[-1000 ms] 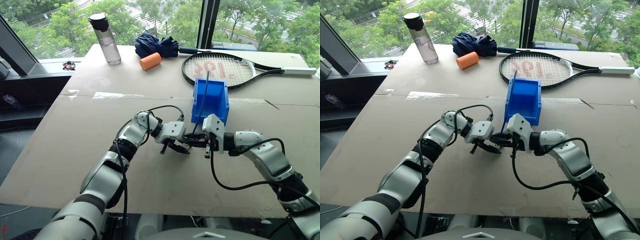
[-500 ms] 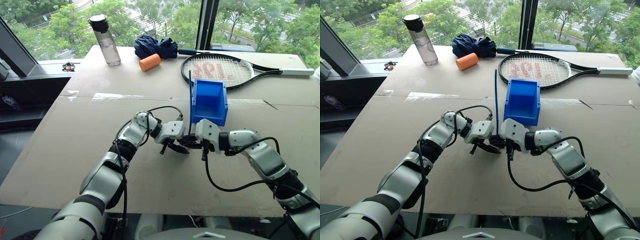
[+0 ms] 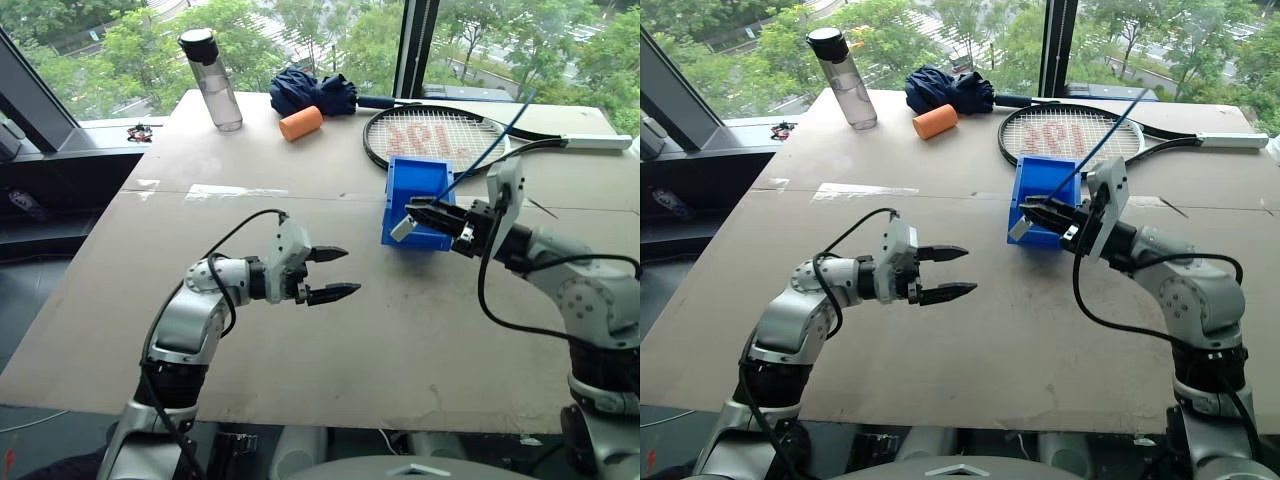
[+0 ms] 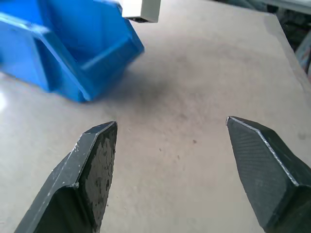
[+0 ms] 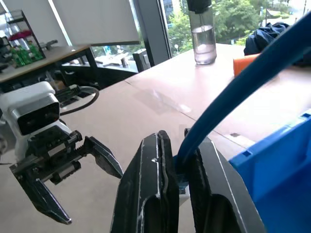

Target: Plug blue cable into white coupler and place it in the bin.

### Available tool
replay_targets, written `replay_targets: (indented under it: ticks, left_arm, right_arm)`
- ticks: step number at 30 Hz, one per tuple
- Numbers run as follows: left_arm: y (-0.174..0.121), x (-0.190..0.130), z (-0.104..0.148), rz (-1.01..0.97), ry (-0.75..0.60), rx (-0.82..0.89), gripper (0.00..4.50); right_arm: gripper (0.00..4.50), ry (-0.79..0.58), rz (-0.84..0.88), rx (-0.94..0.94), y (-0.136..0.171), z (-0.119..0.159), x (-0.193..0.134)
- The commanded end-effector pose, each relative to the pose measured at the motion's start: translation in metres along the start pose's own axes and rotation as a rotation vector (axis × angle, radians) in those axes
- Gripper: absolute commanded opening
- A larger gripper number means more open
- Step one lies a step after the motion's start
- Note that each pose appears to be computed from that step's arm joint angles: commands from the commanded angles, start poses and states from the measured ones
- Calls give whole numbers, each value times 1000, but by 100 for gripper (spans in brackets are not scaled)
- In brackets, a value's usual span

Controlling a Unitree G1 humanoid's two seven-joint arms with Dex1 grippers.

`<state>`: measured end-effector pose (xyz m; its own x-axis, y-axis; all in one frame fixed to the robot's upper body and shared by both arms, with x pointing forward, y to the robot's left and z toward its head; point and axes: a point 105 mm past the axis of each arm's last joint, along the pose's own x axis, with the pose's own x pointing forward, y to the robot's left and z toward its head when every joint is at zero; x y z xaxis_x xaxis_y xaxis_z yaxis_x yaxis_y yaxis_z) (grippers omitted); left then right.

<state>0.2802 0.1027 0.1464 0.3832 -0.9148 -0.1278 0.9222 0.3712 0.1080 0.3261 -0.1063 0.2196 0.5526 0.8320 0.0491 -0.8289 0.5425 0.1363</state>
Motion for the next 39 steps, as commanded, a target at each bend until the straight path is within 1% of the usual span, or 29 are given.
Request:
replay_targets:
  ticks: [1,4,6,7,11,13,15,16,17,18,21,23,26,31,35,39]
  left_arm:
    - [-13,3,22,53,-70,11,362]
    - [-16,5,30,92,-95,5,362]
    - [-16,8,35,108,-107,1,377]
    - [-17,9,36,111,-108,3,377]
    - [-18,15,38,101,-111,8,377]
    - [-17,15,40,99,-114,7,377]
    - [-18,13,40,90,-106,11,377]
    - [-18,12,40,87,-103,11,377]
    - [-19,9,39,83,-96,10,377]
    - [-19,7,38,81,-91,9,377]
    - [-19,-1,35,74,-57,0,377]
    - [-19,-8,32,75,-36,-9,377]
    - [-21,-22,25,89,4,-28,377]
    - [-25,-54,10,129,87,-66,377]
    - [-29,-75,-4,147,154,-91,377]
    - [-32,-89,-13,140,196,-99,377]
  right_arm:
    - [0,37,-138,71,-38,11,2]
    - [0,105,-234,117,-69,8,11]
    - [88,118,-254,127,-81,11,15]
    - [100,121,-260,126,-85,13,16]
    - [314,131,-252,94,-87,22,11]
    - [409,149,-234,40,-81,23,0]
    - [409,141,-158,-34,-61,23,-20]
    - [409,140,-135,-51,-54,21,-26]
    - [409,142,-125,-109,-44,17,-37]
    - [409,148,-121,-150,-38,14,-44]
    - [409,115,-117,-287,-3,4,-80]
    - [409,143,-130,-344,12,-6,-100]
    - [409,184,-201,-410,25,-17,-136]
    - [409,307,-298,-414,44,-35,-192]
    - [409,374,-355,-389,52,-46,-219]
    - [409,415,-385,-378,55,-56,-231]
